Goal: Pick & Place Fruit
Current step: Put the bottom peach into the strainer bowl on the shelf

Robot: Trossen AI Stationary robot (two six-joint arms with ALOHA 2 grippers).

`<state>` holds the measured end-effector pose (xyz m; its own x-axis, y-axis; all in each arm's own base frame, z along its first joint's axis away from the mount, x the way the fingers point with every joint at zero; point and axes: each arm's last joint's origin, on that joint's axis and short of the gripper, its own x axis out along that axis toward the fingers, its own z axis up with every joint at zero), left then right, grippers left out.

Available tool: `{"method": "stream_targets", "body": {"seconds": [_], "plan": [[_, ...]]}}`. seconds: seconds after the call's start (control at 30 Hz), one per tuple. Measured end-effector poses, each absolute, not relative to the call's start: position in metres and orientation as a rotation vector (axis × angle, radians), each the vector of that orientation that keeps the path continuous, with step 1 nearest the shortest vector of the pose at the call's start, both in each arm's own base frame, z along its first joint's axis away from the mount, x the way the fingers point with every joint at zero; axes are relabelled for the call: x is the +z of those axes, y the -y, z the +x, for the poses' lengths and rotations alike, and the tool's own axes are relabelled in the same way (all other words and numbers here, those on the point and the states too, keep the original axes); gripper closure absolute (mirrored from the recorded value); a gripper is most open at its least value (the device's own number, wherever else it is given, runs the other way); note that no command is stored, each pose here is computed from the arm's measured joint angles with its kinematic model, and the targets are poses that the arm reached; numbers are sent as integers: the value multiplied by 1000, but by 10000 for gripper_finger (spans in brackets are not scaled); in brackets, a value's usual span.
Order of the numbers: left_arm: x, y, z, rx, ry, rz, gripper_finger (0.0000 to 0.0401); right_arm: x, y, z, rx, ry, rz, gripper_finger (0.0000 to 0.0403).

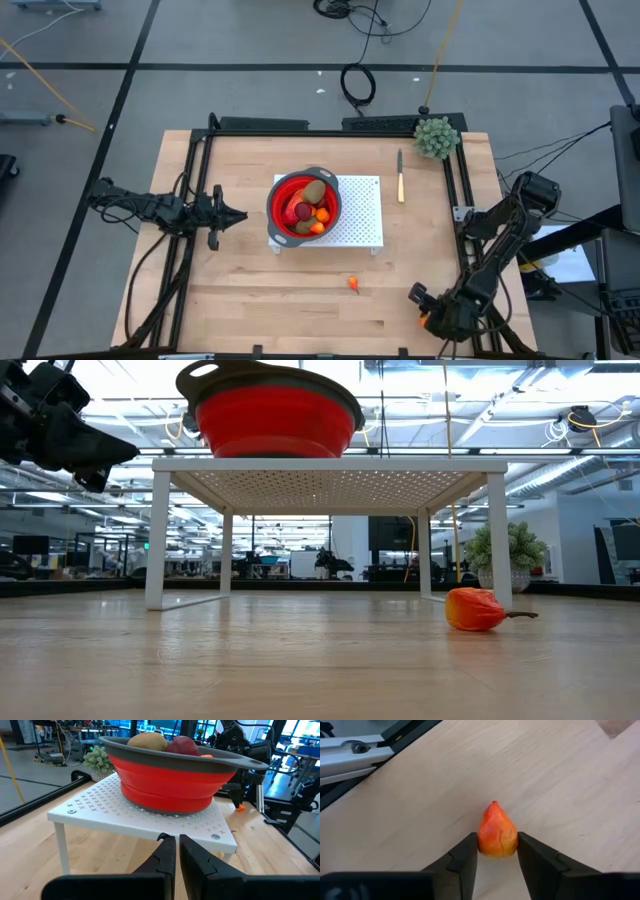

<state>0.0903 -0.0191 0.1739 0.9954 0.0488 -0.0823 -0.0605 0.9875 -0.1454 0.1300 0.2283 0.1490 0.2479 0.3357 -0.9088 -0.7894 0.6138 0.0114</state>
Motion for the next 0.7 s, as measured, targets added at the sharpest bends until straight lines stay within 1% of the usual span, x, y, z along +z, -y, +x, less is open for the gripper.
{"method": "stream_targets", "body": {"seconds": [0.2, 0.37, 0.57, 0.7], "plan": [[174, 19, 90, 55, -79, -148, 380, 149, -226, 136, 796, -1058, -493, 290], [174, 19, 90, 55, -78, -149, 380, 153, -226, 148, 777, -998, -433, 302], [174, 19, 90, 55, -77, -168, 380, 165, -219, 169, 660, -853, -386, 306], [174, 19, 90, 55, -71, -199, 380, 177, -214, 188, 616, -719, -342, 306]]}}
